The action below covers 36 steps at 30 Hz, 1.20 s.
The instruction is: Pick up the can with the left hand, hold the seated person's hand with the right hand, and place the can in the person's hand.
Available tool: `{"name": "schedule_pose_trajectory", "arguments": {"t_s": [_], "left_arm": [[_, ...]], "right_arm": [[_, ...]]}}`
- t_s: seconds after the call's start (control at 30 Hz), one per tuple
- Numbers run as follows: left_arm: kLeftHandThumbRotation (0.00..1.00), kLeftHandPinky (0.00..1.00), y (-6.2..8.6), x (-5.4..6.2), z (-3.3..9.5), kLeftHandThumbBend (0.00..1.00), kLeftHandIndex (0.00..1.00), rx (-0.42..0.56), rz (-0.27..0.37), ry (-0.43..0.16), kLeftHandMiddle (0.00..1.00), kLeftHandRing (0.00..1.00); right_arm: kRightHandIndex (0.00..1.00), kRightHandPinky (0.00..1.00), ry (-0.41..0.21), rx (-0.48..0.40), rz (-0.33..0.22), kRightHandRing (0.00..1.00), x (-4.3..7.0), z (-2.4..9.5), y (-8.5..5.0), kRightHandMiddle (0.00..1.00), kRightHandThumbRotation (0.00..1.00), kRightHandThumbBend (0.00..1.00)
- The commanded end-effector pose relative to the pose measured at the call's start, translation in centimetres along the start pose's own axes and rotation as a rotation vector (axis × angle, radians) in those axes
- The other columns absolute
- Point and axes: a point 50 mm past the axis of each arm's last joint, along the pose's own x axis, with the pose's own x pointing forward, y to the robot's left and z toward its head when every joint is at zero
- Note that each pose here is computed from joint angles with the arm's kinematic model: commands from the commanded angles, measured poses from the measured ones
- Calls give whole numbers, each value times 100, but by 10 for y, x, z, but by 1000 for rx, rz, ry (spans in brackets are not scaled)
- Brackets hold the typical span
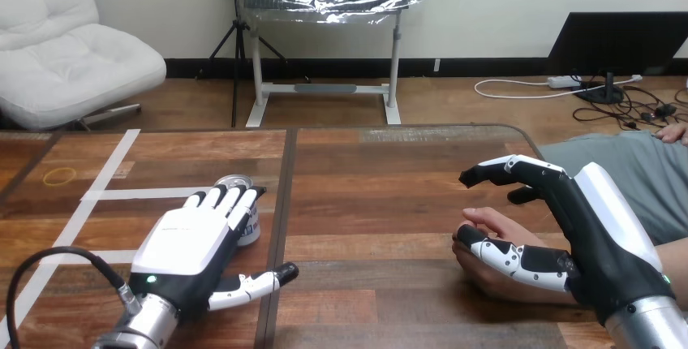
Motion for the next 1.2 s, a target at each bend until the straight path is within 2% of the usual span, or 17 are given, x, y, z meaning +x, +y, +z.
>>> {"name": "schedule_pose_trajectory", "arguments": {"t_s": [0.0,0.53,1.17], "left_arm": [[100,100,19,4,4,64,100,24,63,-34,100,100],[100,100,27,1,10,63,100,28,58,-51,100,100],[100,100,30,-1,10,62,100,22,71,-53,100,100]], "right_arm": [[67,72,-94,-31,-53,79,11,17,-15,77,0,56],[67,71,-97,-36,-53,79,11,18,-15,76,0,56],[67,71,-98,-27,-49,78,13,18,-15,76,0,55]]}}
